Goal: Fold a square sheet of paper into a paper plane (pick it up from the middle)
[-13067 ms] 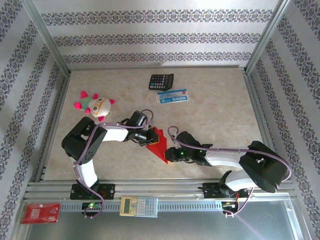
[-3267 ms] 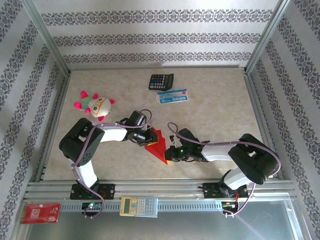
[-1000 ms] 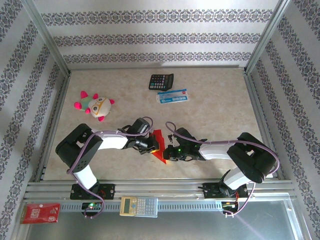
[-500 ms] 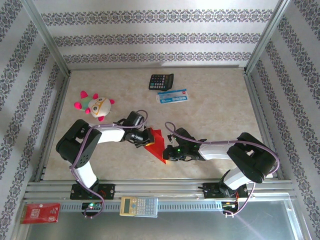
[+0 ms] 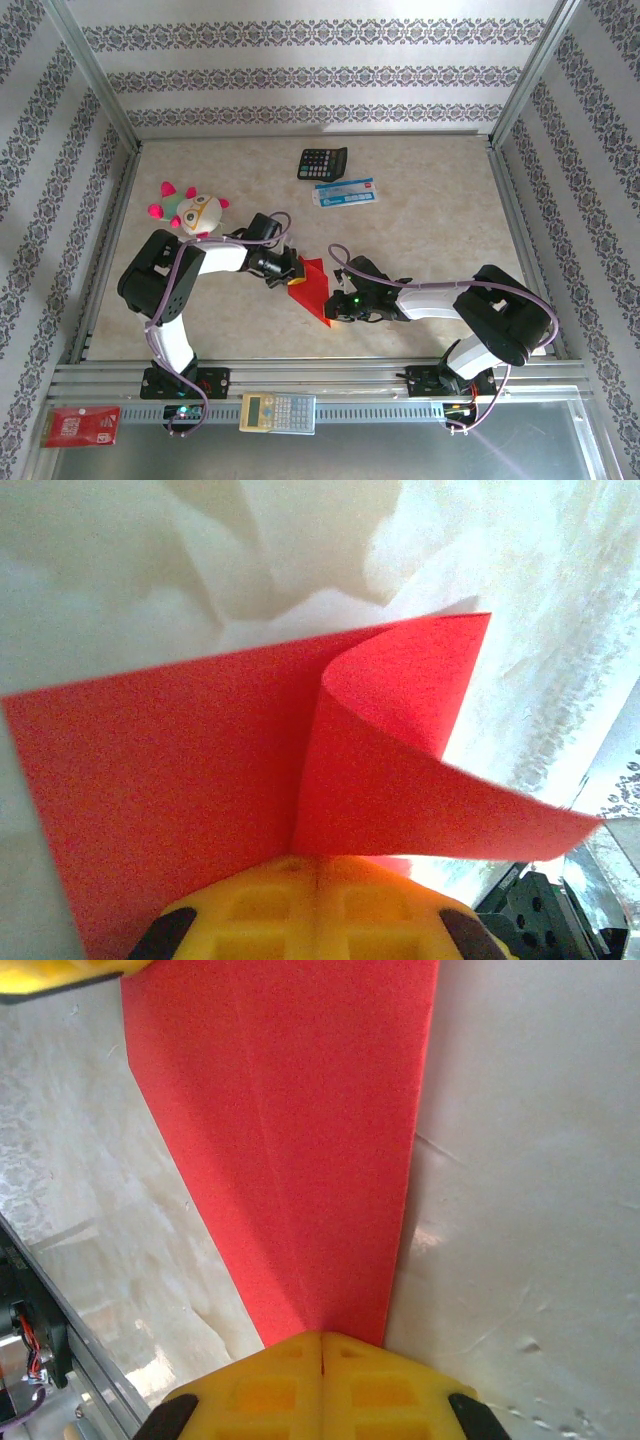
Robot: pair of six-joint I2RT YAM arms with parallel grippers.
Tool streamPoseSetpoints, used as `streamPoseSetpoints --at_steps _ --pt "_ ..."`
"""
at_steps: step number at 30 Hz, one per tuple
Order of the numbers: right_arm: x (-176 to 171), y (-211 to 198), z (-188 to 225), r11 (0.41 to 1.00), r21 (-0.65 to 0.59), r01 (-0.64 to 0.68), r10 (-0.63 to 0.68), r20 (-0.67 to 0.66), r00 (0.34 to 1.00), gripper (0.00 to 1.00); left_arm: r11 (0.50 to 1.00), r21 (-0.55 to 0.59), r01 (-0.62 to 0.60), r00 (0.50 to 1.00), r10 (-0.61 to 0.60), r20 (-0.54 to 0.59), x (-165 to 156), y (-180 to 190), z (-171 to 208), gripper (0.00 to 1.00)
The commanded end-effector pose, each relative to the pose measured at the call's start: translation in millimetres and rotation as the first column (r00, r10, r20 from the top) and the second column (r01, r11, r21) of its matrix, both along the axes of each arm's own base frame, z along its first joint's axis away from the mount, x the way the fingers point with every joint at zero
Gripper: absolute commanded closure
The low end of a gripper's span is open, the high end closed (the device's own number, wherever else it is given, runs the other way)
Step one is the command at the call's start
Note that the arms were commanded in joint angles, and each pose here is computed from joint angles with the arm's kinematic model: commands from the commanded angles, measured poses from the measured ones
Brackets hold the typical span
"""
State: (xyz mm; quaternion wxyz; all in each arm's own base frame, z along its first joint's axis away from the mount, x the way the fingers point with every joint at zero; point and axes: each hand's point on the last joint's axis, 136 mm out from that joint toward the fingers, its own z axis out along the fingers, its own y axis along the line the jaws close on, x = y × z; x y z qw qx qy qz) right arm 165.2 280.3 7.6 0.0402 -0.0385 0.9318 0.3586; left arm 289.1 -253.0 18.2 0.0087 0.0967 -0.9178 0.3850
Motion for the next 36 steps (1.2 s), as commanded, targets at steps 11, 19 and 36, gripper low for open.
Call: streamPoseSetpoints --at_steps 11,19,36 --pt "-57.9 -76.2 -65.4 0.935 -0.354 -0.027 -0.049 -0.205 0.978 1.0 0.991 0.083 -0.109 0.991 0.102 0.081 59.3 34.6 -8.8 1.0" --pt "-59.1 -78.2 -64.9 0.934 -0.356 -0.026 -0.051 -0.204 0.978 1.0 0.987 0.099 -0.128 0.989 0.12 0.084 76.0 43.7 -14.6 0.99" --pt "-30.4 -41.7 -19.6 0.982 -0.185 -0.036 0.018 -0.097 0.995 0.93 0.982 -0.025 -0.188 0.96 0.189 0.204 86.1 47.0 58.6 0.89"
